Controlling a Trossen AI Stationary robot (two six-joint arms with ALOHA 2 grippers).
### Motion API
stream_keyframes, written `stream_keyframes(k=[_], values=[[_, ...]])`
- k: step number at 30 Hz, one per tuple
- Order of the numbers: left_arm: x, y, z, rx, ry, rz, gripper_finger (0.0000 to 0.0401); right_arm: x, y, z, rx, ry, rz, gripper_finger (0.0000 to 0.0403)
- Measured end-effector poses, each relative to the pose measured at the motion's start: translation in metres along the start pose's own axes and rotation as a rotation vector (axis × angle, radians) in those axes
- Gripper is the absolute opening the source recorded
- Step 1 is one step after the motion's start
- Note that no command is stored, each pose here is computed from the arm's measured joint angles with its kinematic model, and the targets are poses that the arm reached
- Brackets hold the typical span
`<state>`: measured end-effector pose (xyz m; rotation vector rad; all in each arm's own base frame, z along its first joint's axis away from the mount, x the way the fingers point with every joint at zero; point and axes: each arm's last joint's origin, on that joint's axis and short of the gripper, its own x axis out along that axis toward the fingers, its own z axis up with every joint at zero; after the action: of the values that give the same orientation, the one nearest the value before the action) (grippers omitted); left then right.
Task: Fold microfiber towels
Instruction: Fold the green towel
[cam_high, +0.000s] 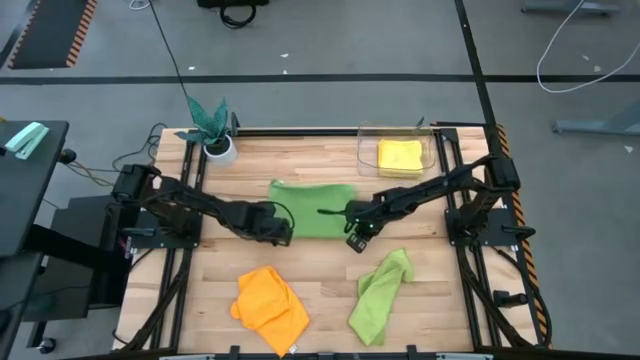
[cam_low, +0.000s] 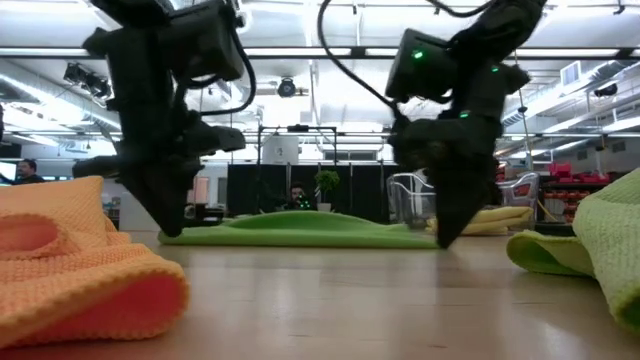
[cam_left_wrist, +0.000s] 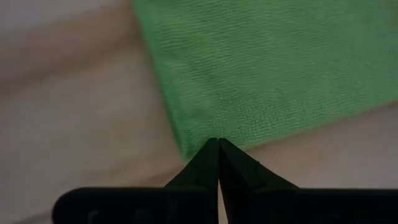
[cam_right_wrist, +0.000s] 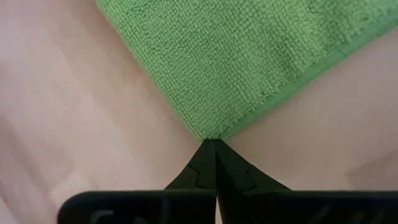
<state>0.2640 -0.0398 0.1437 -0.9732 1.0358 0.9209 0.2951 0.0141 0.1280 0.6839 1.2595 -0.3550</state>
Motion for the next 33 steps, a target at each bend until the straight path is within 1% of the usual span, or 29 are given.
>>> stream_keyframes(k=[5, 8, 11, 14, 16, 20, 22, 24, 29, 31, 33], values=[[-0.004, -0.003, -0.014, -0.001, 0.008, -0.025, 0.0007, -0.014, 0.002, -0.018, 0.008, 0.044, -0.001, 0.0001], [-0.010, -0.006, -0.019, -0.018, -0.002, -0.068, 0.0018, -0.029, 0.008, -0.021, 0.004, -0.010, 0.013, 0.0001], [-0.019, -0.007, -0.024, -0.040, -0.059, -0.098, 0.0020, -0.040, 0.010, -0.024, -0.002, -0.053, 0.005, 0.0001], [-0.031, -0.011, -0.023, -0.045, -0.113, -0.139, 0.0008, -0.051, 0.010, -0.023, 0.025, -0.093, 0.028, 0.0001], [-0.039, -0.016, -0.018, -0.053, -0.151, -0.173, 0.0006, -0.055, 0.006, -0.022, 0.037, -0.110, -0.002, 0.0003], [-0.049, -0.020, -0.002, -0.031, -0.219, -0.177, 0.0022, -0.063, -0.002, -0.013, 0.084, -0.150, 0.006, 0.0013], [-0.049, -0.017, 0.005, -0.004, -0.232, -0.154, 0.0033, -0.066, -0.006, -0.008, 0.102, -0.168, 0.025, 0.0022], [-0.047, -0.015, 0.011, -0.003, -0.239, -0.130, 0.0041, -0.070, -0.010, -0.004, 0.117, -0.176, 0.042, 0.0031], [-0.045, 0.003, 0.018, -0.026, -0.224, 0.036, 0.0046, -0.077, -0.024, -0.003, 0.159, -0.190, 0.066, 0.0060], [-0.047, 0.013, 0.018, -0.028, -0.216, 0.118, 0.0042, -0.077, -0.033, -0.009, 0.179, -0.178, 0.072, 0.0072], [-0.049, 0.019, 0.017, -0.035, -0.209, 0.173, 0.0035, -0.075, -0.041, -0.017, 0.206, -0.176, 0.105, 0.0083]])
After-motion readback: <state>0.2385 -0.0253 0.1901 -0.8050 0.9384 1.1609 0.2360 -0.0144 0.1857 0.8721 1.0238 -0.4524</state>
